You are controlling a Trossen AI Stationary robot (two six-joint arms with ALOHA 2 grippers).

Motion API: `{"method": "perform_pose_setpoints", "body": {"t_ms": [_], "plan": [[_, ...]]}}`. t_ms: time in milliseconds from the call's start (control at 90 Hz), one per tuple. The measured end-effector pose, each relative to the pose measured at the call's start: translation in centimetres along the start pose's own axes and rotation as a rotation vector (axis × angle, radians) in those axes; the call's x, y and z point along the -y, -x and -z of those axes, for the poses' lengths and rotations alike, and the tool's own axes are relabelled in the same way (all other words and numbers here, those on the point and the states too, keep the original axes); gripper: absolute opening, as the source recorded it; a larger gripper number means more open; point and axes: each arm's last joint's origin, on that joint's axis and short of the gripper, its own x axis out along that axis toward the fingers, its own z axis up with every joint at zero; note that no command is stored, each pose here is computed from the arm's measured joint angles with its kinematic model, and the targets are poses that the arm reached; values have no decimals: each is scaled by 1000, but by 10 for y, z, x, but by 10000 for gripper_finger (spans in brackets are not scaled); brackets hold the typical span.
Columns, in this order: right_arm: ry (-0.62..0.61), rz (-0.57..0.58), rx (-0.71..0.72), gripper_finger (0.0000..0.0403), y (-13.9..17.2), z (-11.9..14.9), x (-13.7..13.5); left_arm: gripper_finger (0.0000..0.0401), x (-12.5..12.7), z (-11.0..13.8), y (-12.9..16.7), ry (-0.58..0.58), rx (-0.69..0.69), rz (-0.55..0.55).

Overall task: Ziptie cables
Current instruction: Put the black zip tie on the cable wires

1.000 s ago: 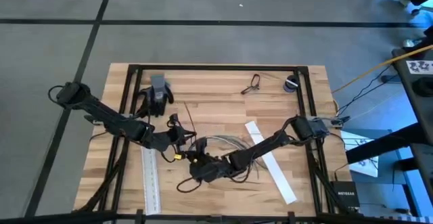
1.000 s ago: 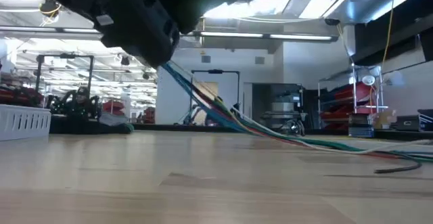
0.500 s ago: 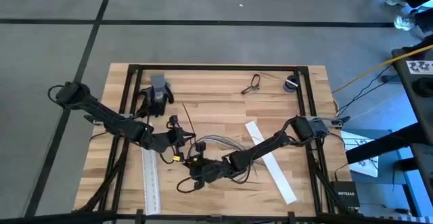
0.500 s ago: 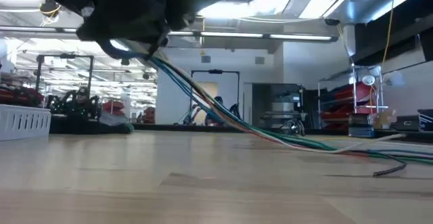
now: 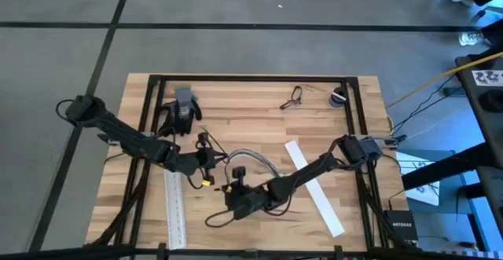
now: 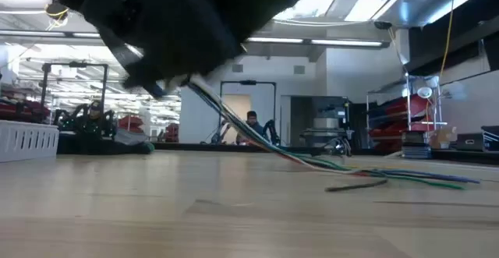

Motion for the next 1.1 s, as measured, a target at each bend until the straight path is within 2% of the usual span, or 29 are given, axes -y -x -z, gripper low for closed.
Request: {"method": "perform_pose_setpoints", "body": {"t_ms": [178,344,478,633,811,989,1100], "plan": [[-6,-105,140,11,3,-9,-17,0,-4,0,-3,23,-5,-6],[-12,-97,114,16,3,-5,-23,0,-3,0,-2,21,-4,0],[-48,-67,108,39,1,-5,-18,0,0,0,0,2,-1,11],[-116,-51,72,101,4,-7,-8,0,3,0,2,-9,2,24],[-69,-51,-19,167,44,-29,17,0,5,1,4,-28,1,36],[-27,-52,-132,186,82,-39,45,0,5,1,4,-39,1,38],[-69,-125,-109,187,81,-40,53,0,5,1,4,-40,1,38]]}}
